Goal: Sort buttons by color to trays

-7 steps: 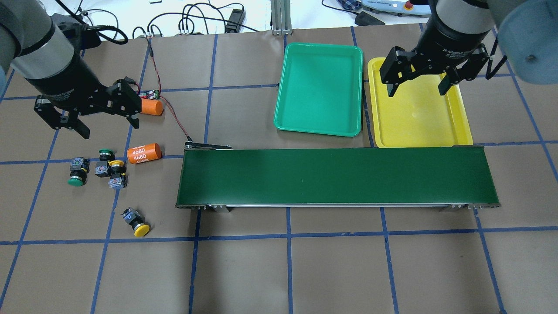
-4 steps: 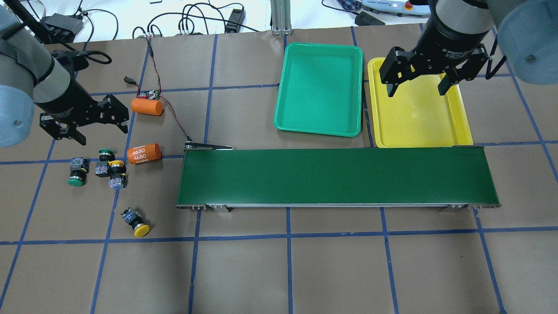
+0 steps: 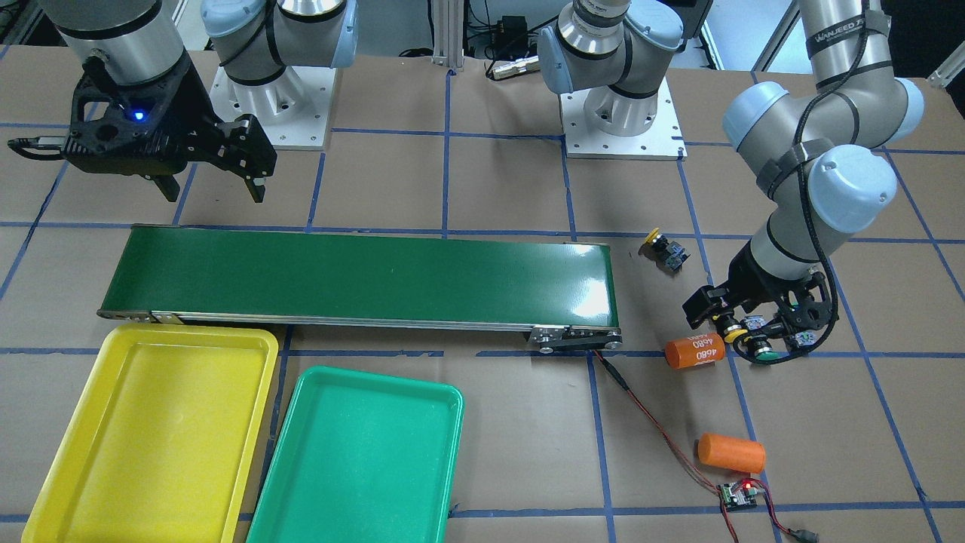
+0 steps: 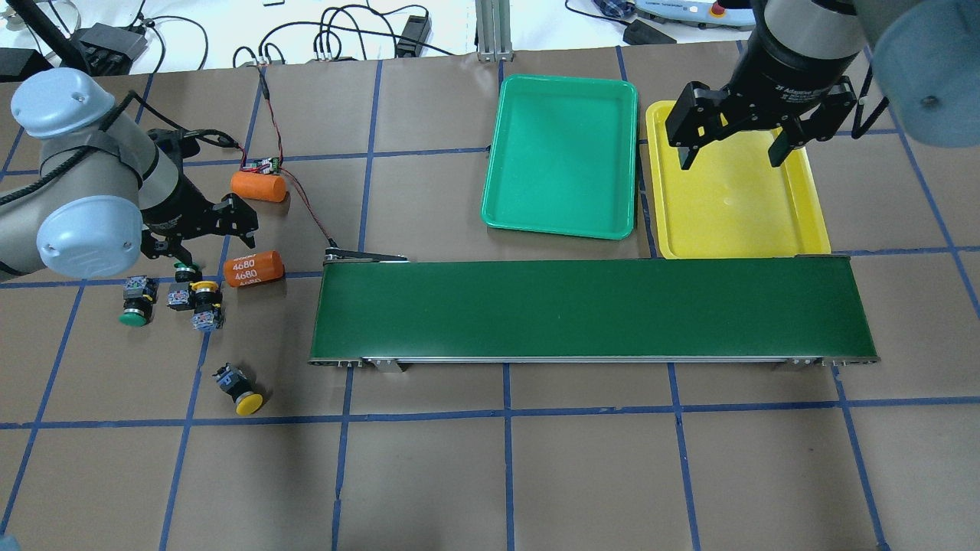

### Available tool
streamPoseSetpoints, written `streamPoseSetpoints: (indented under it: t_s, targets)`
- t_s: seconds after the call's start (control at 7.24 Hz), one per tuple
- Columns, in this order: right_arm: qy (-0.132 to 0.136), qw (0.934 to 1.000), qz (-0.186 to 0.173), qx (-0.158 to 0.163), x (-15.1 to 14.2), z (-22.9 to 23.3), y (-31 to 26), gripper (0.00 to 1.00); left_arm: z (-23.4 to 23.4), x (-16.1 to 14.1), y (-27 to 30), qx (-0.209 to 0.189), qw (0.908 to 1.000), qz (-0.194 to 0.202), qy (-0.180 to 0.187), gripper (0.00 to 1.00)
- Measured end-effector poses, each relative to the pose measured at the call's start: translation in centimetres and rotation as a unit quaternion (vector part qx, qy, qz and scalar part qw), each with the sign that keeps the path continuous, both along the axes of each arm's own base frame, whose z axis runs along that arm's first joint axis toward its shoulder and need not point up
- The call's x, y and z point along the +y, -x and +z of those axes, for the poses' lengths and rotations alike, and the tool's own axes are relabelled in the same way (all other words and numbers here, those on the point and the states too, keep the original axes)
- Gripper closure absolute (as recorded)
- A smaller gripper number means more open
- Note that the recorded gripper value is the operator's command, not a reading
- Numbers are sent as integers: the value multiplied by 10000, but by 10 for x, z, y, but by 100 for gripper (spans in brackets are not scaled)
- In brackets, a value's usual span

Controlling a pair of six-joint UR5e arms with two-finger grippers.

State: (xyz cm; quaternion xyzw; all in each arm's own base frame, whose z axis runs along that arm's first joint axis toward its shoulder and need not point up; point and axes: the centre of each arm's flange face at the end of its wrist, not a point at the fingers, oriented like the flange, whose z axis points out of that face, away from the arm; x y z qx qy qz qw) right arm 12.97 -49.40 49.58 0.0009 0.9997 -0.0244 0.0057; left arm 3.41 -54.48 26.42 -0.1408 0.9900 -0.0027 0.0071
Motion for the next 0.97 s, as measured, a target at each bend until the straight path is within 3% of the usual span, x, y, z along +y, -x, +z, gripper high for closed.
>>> streamPoseSetpoints:
  t_s: [0.97]
  targets:
    - [8,10000,-3,6,1,1,0,0,-59,-21,-2,224,9993,-291,-34,0]
